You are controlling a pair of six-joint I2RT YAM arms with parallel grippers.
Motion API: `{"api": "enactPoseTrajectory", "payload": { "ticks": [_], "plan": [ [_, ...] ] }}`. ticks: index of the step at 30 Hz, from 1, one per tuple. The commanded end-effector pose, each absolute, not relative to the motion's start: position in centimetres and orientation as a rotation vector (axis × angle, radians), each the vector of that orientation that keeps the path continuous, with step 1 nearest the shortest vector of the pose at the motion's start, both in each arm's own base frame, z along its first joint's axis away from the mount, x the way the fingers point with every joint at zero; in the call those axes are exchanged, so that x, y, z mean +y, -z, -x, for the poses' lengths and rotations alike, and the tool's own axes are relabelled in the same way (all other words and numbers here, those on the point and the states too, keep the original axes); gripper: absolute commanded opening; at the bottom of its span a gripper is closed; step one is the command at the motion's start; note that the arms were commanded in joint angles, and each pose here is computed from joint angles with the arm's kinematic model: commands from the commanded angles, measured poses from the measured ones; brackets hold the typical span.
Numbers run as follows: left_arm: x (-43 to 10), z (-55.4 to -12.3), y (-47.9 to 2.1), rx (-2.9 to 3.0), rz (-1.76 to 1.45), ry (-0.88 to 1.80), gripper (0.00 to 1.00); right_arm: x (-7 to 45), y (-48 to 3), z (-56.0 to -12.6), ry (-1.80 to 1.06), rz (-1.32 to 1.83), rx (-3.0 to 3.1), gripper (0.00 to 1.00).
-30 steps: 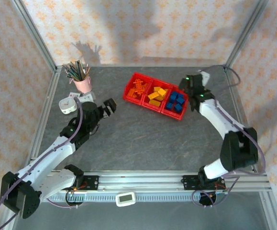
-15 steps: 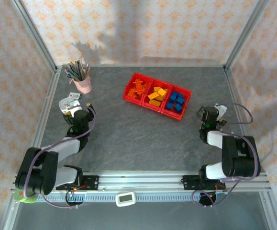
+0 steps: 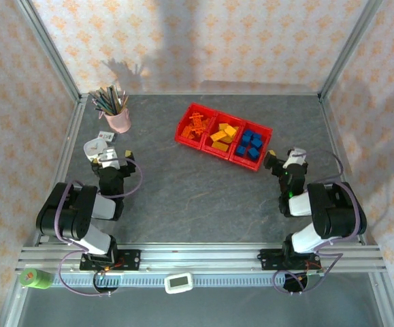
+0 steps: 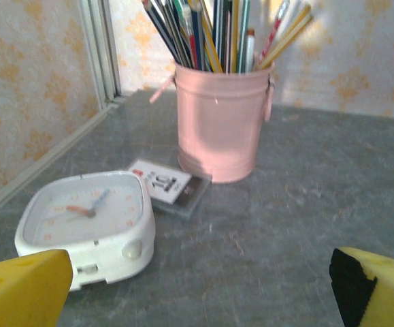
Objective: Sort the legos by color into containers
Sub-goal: Reset both arms
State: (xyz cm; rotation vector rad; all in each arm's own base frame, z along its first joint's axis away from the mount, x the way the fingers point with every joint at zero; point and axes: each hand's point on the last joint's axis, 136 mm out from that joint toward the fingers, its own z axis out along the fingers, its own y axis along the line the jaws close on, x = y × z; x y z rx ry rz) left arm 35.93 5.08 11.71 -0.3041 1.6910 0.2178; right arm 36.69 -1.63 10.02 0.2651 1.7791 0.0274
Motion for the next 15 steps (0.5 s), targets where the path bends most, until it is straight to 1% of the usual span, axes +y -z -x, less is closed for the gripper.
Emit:
{"api": "enactPoseTrajectory", "payload": {
  "ticks": [1, 15],
  "plan": [
    [5.45, -36.24, -13.45, 1.618, 0.352, -0.184, 1.0, -1.88, -12.44, -37.41, -0.001, -0.256, 1.691, 1.0],
    [4.67, -36.65, -13.51, 1.623, 0.298, -0.162, 0.99, -1.8, -12.34, -37.42, -0.004, -0.253, 1.697, 1.0]
  ]
}}
